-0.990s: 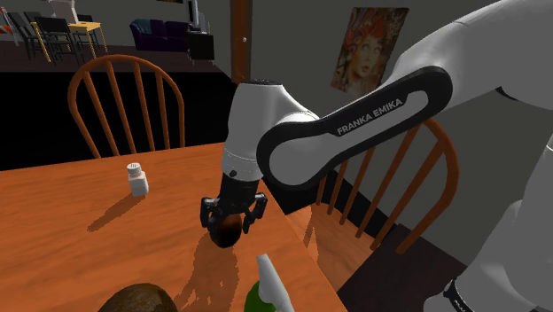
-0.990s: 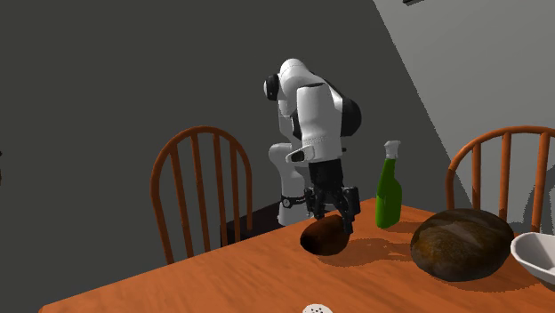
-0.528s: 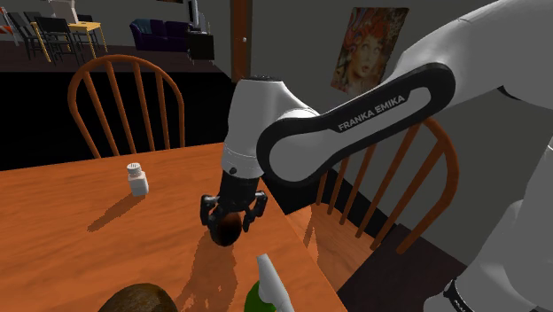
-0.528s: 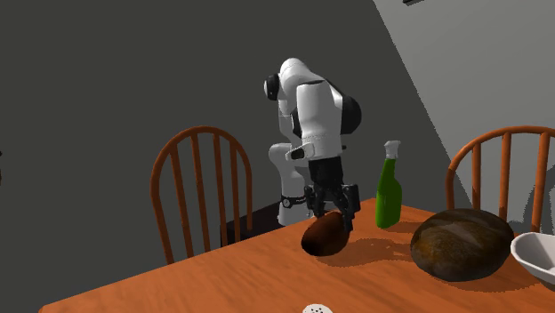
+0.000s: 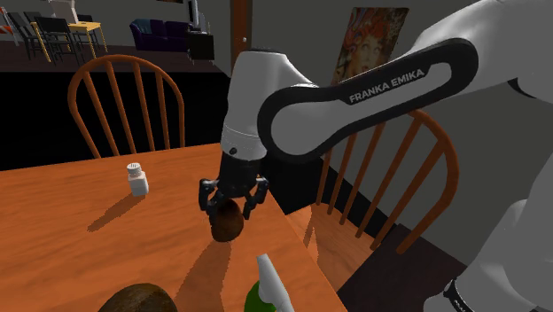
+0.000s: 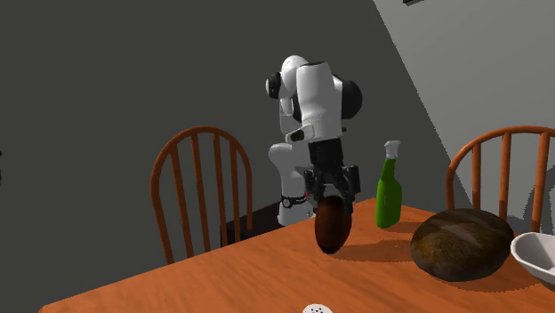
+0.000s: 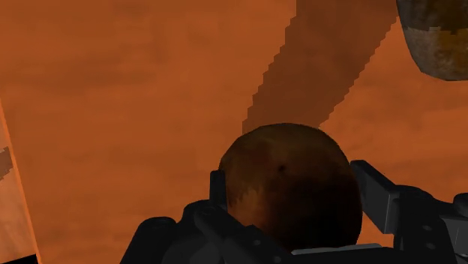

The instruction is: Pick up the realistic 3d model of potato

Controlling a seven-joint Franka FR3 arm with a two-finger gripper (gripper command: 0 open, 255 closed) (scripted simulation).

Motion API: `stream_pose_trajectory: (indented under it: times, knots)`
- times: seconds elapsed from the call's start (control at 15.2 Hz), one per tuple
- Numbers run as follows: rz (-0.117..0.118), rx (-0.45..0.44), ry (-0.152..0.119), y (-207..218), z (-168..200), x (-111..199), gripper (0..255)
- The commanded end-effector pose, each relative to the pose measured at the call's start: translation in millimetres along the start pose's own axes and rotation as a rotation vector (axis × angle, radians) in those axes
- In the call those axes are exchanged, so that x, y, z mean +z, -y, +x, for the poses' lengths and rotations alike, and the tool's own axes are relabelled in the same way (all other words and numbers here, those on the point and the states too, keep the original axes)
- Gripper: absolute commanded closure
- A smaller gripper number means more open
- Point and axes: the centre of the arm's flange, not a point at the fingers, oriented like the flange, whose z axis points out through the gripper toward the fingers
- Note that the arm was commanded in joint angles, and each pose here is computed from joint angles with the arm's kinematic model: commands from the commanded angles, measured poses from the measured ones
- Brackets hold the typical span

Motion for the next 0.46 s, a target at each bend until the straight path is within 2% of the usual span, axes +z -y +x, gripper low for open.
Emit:
stream_pose_trajectory:
  times: [0.0,0.26,0.4]
  knots:
    - [0.0,0.0,0.0,3,-1,-10,255]
    - [0.0,0.0,0.0,7,-2,-31,255]
    - [0.0,0.0,0.0,7,-2,-32,255]
